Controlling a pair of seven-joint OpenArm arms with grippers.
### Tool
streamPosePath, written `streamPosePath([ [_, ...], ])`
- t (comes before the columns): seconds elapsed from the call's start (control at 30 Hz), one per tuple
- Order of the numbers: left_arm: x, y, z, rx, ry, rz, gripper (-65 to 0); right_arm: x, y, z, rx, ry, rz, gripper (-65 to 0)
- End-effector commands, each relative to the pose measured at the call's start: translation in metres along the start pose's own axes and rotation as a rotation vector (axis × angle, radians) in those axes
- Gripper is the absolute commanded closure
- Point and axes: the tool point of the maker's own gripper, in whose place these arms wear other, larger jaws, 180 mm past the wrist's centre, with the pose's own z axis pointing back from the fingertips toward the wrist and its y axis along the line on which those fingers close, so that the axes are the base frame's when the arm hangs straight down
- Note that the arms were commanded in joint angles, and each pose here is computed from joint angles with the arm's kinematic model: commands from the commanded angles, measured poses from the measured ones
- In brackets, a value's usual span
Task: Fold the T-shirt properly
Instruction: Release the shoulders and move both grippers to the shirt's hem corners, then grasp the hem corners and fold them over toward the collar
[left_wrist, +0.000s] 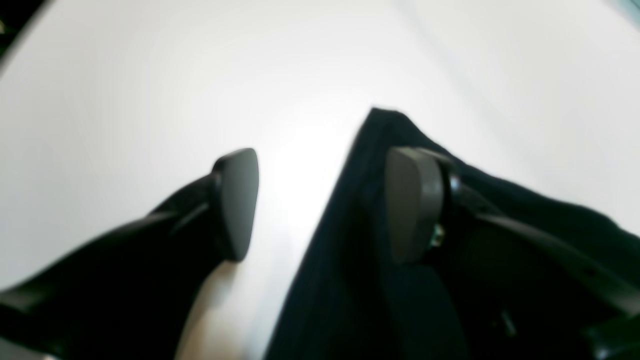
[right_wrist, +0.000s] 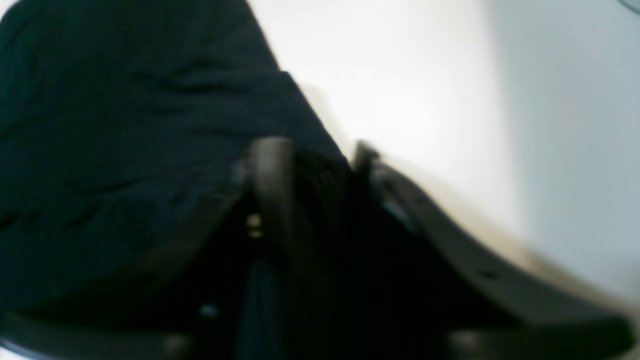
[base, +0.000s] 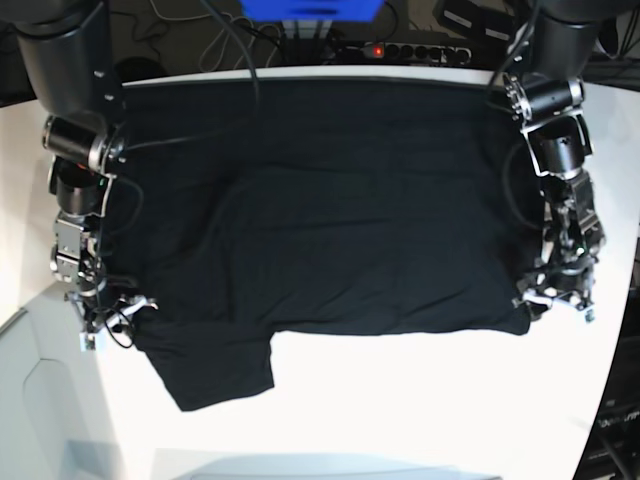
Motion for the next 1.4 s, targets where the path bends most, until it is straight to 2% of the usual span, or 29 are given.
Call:
streamPosePath([
  [0.0, 0.033, -0.001, -0.002, -0.003, -0.078, -0.003, -38.7, 0.004, 0.002, -0.002, 0.003, 0.022, 0.026, -8.3],
  [0.07, 0.028, -0.005, -0.008, -0.007, -0.073, -0.011, -38.7, 0.001, 0.004, -0.002, 0.009, 0.034, 0.036, -0.3],
  [0.27, 0.016, -0.013, -0.019, -0.015, -0.07, -0.042, -38.6, -0.015, 0.006, 0.0, 0.012, 0.055, 0.037, 0.0],
  [0.53, -0.009, -0.027, -0.027, -0.035, 0.013, -0.119, -38.0, -0.016, 0.006, 0.0, 0.012, 0.056, 0.036, 0.0],
  [0.63, -0.013, -0.028, -0.028, -0.038, 0.023, -0.137, -28.6, -0.016, 0.006, 0.0, 0.012, 0.056, 0.036, 0.0],
  [0.8, -0.018, -0.026, -0.027, -0.035, 0.037, -0.136, -1.5, -0.016, 0.006, 0.0, 0.012, 0.056, 0.035, 0.0],
  [0.83, -0.02, -0.027, -0.027, -0.036, 0.042, -0.136, 0.0, -0.015, 0.006, 0.0, 0.011, 0.053, 0.032, 0.0],
  [1.0, -0.015, -0.027, -0.027, -0.038, 0.03, -0.126, 0.0, 0.003, 0.003, 0.004, 0.002, 0.0, 0.057, 0.0],
  [1.07, -0.017, -0.027, -0.026, -0.038, 0.053, -0.124, -0.2, 0.018, 0.005, 0.009, 0.0, -0.063, 0.065, 0.0],
  [1.13, -0.002, -0.036, -0.023, -0.056, 0.046, -0.128, -0.2, 0.034, 0.008, 0.018, 0.002, -0.126, 0.062, 0.0],
  [1.2, 0.003, -0.033, -0.014, -0.058, 0.046, -0.114, -0.2, 0.043, 0.009, 0.026, -0.001, -0.157, 0.075, 0.0],
  [1.37, 0.028, -0.037, 0.028, -0.079, -0.055, -0.116, -0.2, 0.061, 0.015, 0.06, 0.002, -0.242, 0.104, 0.0],
])
